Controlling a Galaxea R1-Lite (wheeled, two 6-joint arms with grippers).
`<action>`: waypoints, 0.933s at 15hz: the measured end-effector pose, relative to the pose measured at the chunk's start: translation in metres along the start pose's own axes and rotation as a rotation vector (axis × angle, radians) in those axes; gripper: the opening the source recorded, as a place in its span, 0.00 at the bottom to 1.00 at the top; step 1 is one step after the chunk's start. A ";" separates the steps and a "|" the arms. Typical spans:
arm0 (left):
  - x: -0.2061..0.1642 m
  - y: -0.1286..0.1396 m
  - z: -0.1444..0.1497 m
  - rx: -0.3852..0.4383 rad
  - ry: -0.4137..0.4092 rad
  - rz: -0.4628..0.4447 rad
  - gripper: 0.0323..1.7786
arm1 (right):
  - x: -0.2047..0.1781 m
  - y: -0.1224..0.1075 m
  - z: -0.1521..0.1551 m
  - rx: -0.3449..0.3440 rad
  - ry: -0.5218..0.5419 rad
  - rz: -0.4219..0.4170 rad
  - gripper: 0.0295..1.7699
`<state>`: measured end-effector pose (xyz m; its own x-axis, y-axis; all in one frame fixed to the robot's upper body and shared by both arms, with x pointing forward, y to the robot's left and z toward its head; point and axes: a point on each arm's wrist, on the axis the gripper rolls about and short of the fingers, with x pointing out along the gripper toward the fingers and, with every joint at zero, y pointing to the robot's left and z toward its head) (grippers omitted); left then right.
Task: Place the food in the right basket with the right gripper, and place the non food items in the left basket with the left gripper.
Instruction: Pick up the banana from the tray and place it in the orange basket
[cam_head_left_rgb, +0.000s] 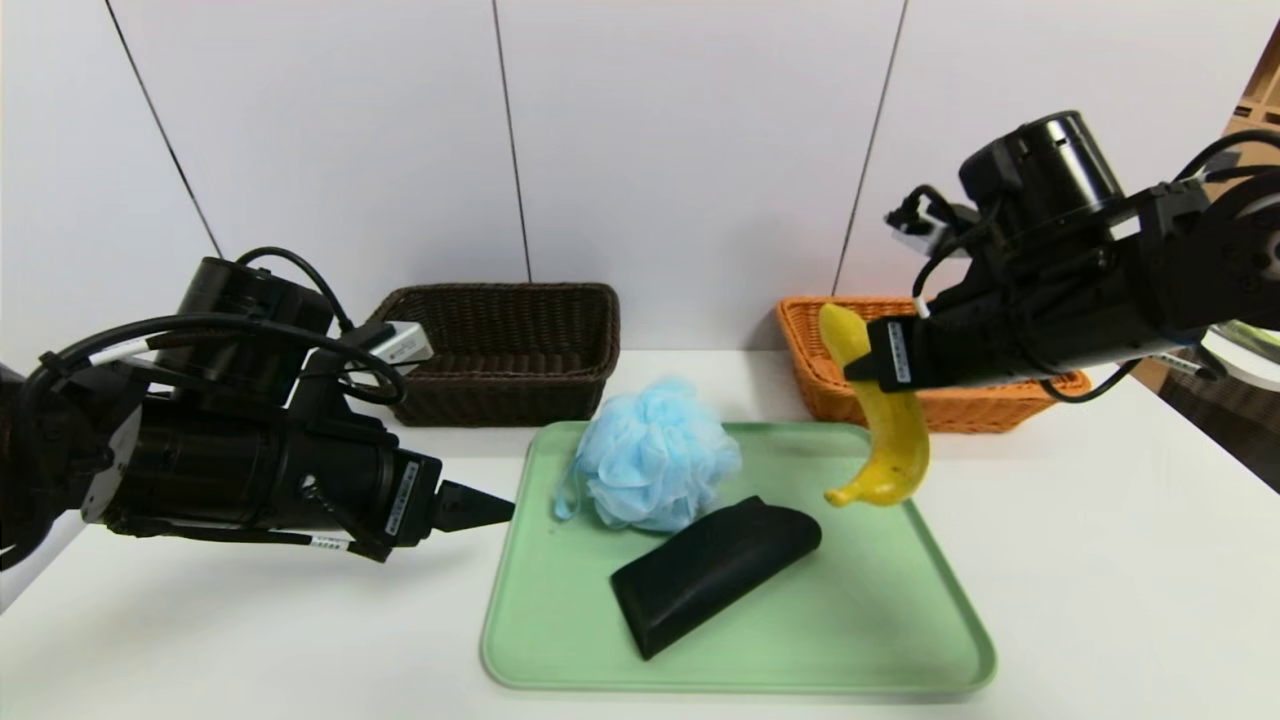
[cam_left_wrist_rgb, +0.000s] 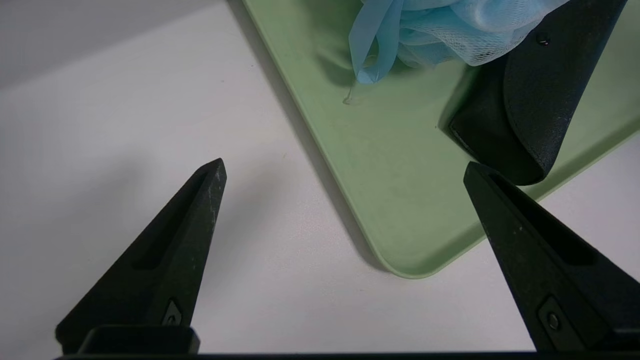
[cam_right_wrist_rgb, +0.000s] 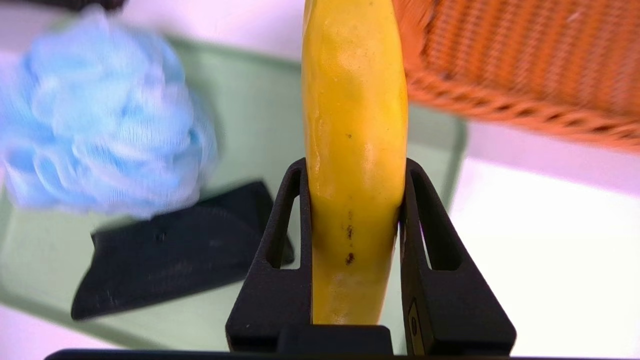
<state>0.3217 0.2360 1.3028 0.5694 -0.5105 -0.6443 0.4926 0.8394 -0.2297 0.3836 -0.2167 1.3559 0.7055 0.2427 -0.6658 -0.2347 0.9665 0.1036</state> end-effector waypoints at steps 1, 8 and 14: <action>0.000 0.000 0.000 0.000 -0.001 0.000 0.95 | -0.004 -0.008 0.009 0.019 -0.032 -0.016 0.25; 0.000 0.000 -0.001 -0.002 0.002 0.000 0.95 | -0.007 -0.085 0.058 0.165 -0.135 -0.187 0.25; 0.001 0.001 -0.001 -0.005 0.008 0.005 0.95 | 0.014 -0.139 0.077 0.158 -0.152 -0.225 0.25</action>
<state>0.3222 0.2365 1.3005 0.5669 -0.5048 -0.6510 0.4863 0.8429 -0.2301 0.4778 -0.3415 1.3886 0.8229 0.0199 -0.5679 0.0365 0.9955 0.0878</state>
